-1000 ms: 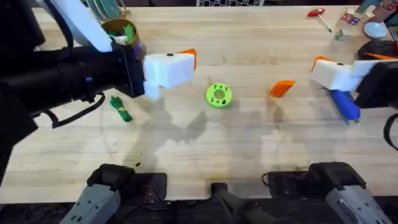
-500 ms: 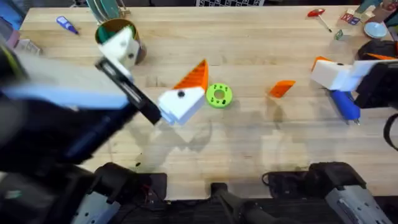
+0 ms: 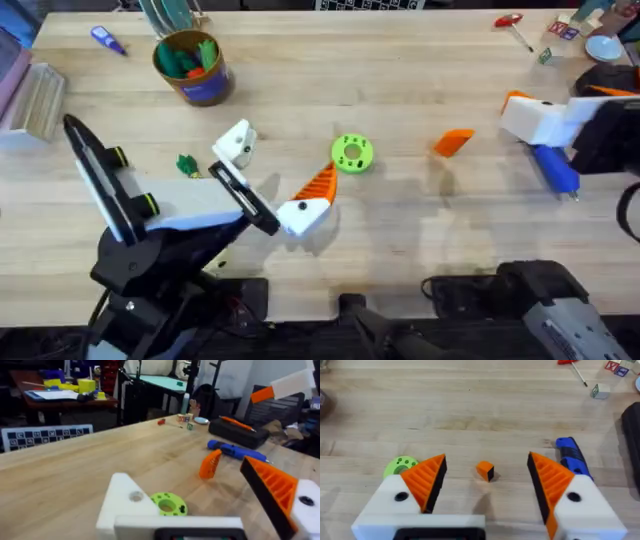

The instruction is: Pick up the gripper from the table and insert it into the empty holder that is missing its gripper. Then pick up a screw, insert it into the mounting hole, and use the screwdriver to tighten it. Finally, clean up the table by picking up the vegetable and placing it into the bucket.

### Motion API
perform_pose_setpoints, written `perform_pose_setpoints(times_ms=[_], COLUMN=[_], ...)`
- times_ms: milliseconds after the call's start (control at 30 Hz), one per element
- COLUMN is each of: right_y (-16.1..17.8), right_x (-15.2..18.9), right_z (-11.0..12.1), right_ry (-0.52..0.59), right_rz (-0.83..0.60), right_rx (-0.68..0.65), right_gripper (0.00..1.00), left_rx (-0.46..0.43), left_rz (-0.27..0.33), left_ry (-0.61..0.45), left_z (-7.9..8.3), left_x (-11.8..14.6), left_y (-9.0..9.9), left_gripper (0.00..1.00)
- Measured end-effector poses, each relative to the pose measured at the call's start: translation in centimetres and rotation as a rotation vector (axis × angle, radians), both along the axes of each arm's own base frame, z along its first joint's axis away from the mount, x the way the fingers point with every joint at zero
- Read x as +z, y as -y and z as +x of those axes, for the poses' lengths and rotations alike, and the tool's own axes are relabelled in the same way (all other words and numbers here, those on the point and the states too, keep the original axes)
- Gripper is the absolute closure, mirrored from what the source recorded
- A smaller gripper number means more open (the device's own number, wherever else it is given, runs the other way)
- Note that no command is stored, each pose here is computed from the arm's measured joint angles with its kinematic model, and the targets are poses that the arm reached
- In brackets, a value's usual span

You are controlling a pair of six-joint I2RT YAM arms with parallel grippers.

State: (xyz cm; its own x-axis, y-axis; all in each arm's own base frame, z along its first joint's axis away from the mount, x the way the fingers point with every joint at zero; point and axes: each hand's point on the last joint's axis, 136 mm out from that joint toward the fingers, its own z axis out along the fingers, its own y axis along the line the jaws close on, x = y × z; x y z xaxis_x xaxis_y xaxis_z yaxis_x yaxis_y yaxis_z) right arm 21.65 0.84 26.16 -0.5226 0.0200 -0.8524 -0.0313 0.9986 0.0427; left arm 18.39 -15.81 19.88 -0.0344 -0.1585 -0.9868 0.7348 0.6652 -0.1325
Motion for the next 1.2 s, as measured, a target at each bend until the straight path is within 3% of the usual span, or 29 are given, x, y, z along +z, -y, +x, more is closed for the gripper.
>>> perform_pose_setpoints(times_ms=[100,200,1200], right_y=[0.0,0.0,0.0], right_x=[0.0,0.0,0.0], right_z=[0.0,0.0,0.0], right_ry=[0.0,0.0,0.0], right_rz=[0.0,0.0,0.002], right_rx=[0.0,0.0,-0.001], right_gripper=[0.007,0.009,0.008], left_rx=[-0.01,-0.011,0.008], left_rz=[0.005,0.067,0.066], left_ry=[-0.018,-0.148,-0.151], left_z=[-0.1,-0.1,0.1], left_x=[-0.4,-3.8,-3.8], left_y=[0.2,0.2,0.0], left_gripper=[0.014,0.014,0.014])
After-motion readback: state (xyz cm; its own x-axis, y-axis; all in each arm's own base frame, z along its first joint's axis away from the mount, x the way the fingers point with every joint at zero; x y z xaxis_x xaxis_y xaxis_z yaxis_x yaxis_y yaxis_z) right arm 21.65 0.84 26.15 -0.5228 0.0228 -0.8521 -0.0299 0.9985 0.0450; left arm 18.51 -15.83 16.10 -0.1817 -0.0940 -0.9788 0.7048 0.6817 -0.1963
